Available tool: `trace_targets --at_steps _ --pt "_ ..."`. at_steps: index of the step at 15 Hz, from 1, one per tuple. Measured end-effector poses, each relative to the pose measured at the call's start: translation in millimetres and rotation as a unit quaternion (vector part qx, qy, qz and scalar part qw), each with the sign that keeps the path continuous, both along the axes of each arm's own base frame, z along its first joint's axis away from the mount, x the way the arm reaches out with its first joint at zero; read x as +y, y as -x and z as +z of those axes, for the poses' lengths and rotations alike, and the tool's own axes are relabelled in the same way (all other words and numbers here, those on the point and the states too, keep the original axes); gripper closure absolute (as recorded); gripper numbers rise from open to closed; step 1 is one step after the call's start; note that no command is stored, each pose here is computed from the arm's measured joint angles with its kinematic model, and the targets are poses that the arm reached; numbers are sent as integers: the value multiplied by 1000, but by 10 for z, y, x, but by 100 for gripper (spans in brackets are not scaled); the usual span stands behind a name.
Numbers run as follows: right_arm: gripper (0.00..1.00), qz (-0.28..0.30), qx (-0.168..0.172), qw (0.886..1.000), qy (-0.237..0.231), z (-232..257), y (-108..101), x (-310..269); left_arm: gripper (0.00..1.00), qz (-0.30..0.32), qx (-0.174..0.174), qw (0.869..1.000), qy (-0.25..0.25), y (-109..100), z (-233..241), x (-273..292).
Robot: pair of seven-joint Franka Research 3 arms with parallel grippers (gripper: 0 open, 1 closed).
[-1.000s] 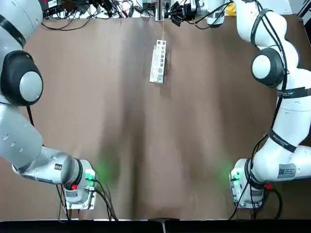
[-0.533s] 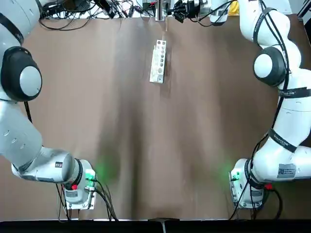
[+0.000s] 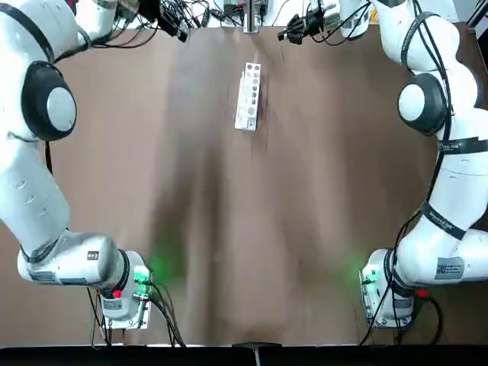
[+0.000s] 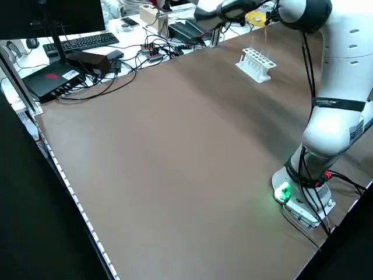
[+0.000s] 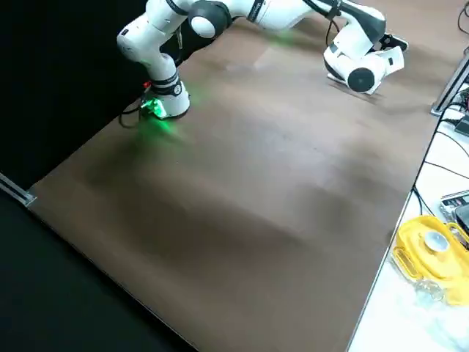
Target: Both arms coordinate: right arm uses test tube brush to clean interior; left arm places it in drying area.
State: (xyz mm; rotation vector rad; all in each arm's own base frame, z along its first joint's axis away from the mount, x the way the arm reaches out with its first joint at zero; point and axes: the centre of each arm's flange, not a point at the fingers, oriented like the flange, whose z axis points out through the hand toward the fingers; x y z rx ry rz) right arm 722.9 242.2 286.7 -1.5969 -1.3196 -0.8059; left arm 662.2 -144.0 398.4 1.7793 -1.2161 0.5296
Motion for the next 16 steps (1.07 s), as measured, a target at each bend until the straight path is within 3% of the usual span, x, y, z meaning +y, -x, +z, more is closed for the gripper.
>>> trace_targets --at_steps 2,5,9,12,16 --pt "97 -19 55 997 44 8 -15 -109 0 -17 -49 997 63 -59 -229 -18" --pt "97 -46 115 988 91 -18 -29 -240 0 -13 -112 980 166 -123 -626 -236" --pt "97 -83 187 967 149 -92 -11 -297 0 -28 -152 963 222 -105 -1178 -859" --pt "97 -134 255 936 203 -157 -10 -390 0 -22 -178 954 242 -137 -1471 -1263" --pt "97 -220 340 871 278 -250 10 -472 0 -7 -213 939 269 -170 -1708 -1600"
